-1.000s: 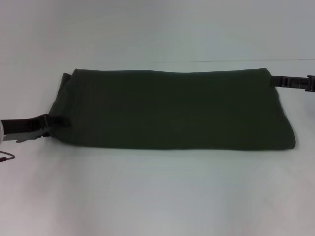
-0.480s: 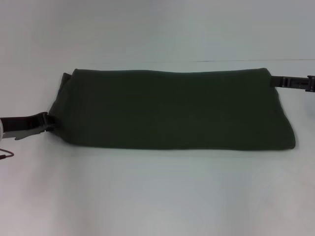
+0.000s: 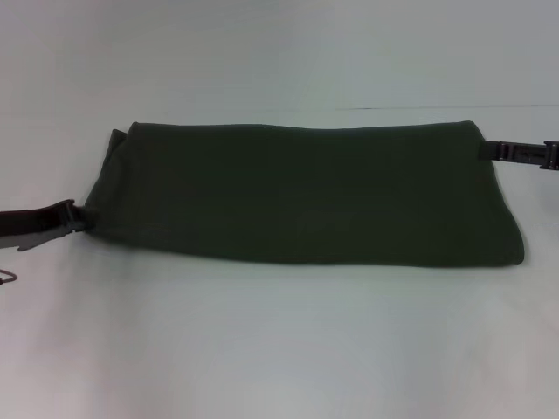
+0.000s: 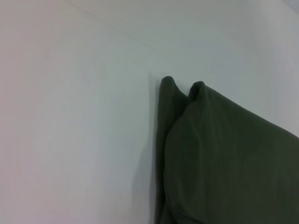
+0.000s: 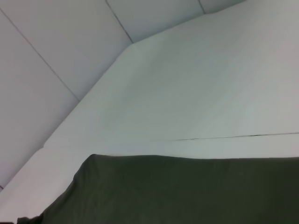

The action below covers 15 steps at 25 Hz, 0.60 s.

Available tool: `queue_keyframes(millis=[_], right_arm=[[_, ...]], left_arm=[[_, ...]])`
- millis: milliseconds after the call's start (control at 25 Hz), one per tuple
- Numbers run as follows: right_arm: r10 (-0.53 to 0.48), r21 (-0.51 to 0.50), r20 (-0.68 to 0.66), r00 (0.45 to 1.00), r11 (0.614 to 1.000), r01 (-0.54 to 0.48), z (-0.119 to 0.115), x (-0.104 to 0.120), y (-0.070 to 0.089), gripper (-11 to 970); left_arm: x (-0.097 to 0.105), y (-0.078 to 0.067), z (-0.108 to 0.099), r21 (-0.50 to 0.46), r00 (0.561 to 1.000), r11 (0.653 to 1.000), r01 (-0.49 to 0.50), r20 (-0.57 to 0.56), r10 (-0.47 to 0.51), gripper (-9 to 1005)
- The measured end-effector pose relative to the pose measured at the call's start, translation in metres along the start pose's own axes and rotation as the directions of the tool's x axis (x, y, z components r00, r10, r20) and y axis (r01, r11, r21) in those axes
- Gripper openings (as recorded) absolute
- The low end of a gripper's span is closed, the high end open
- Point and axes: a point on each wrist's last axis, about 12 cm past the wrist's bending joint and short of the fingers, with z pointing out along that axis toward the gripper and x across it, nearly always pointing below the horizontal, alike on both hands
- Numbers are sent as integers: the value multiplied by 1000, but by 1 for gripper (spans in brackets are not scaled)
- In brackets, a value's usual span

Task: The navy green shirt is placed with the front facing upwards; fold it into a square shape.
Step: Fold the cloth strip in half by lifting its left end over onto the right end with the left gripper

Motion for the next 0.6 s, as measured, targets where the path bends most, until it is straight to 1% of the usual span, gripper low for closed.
queue_keyframes(millis=[200, 400, 440, 480, 600], right_arm=[[13, -8, 14, 1000, 1000, -13, 3, 4, 2, 915], [29, -23, 42, 999, 999, -28, 7, 8, 4, 915], [32, -27, 46, 998, 999, -30, 8, 9, 5, 915], [35, -32, 51, 998, 999, -34, 9, 10, 6, 915], [50, -42, 62, 997, 998, -48, 13, 13, 8, 916]], left_arm=[[7, 9, -9, 26, 999, 999, 28, 46, -29, 3], [20, 26, -26, 61, 990, 995, 74, 118, -81, 4], [20, 26, -26, 61, 990, 995, 74, 118, -81, 5], [26, 34, -36, 85, 983, 992, 95, 151, -107, 5], [33, 45, -45, 92, 975, 989, 113, 182, -128, 6]])
